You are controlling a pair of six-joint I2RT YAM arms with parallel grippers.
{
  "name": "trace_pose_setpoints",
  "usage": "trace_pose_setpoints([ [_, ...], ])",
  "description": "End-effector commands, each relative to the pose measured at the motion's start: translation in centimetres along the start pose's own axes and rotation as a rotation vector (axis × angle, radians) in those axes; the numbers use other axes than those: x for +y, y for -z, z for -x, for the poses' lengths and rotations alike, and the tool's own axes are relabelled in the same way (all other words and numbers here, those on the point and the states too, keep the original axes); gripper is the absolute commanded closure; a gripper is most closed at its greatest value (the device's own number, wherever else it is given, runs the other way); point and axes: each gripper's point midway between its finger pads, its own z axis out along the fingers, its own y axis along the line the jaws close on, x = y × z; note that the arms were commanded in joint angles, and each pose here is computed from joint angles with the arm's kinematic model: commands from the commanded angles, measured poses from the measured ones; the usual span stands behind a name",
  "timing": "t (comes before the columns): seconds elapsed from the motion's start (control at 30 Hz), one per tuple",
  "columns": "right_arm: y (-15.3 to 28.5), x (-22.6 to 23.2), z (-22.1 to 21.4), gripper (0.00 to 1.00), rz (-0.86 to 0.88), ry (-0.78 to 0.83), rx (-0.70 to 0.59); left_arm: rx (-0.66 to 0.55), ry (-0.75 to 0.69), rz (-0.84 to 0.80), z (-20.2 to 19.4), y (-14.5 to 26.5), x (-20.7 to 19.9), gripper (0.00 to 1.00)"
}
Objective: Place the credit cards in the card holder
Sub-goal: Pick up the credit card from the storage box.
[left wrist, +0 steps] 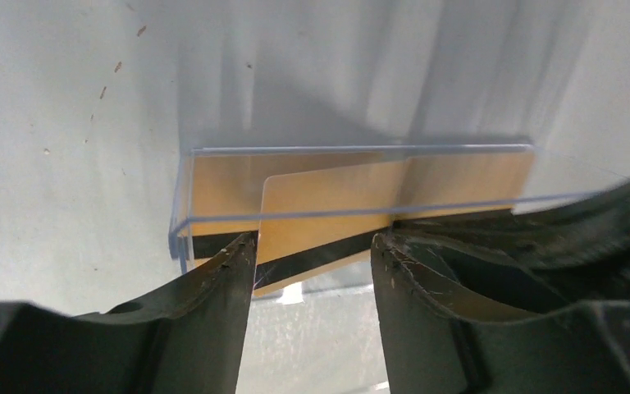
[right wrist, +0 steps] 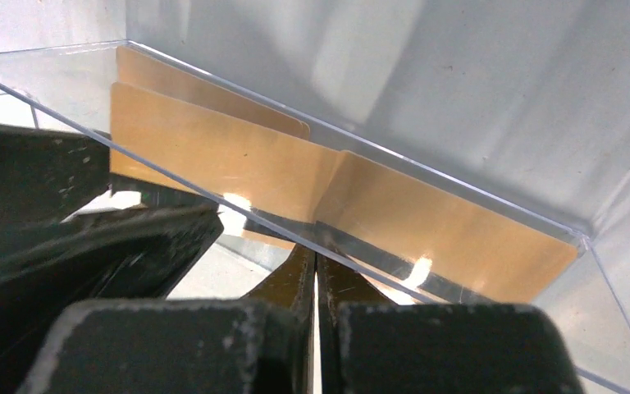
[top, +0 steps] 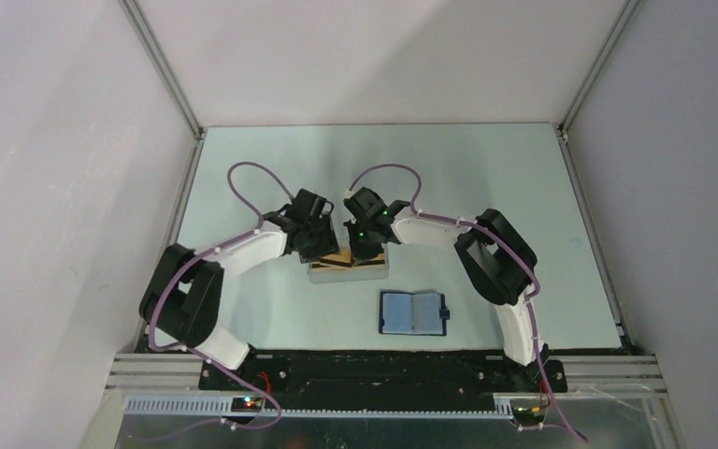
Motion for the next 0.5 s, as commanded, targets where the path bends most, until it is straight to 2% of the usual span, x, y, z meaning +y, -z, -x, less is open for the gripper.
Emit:
trace_pose_setpoints([
  [0.0, -0.7, -0.9, -1.2, 1.00, -0.015, -0.009, 0.037, -0.076, -0.015, -0.139, 2.3, 3.4, -2.9, 0.44],
  [0.2, -0.3, -0.3, -0.8, 1.00, 0.029, -0.018, 0.034, -0.060, -0.023, -0.211, 2.1, 4.4, -4.2, 0.48],
  [0.47, -0.4, -0.3, -1.0, 1.00, 0.047, -0.030, 0.046, -0.012, -0.030, -0.191, 1.2, 3.0, -4.0, 0.54],
])
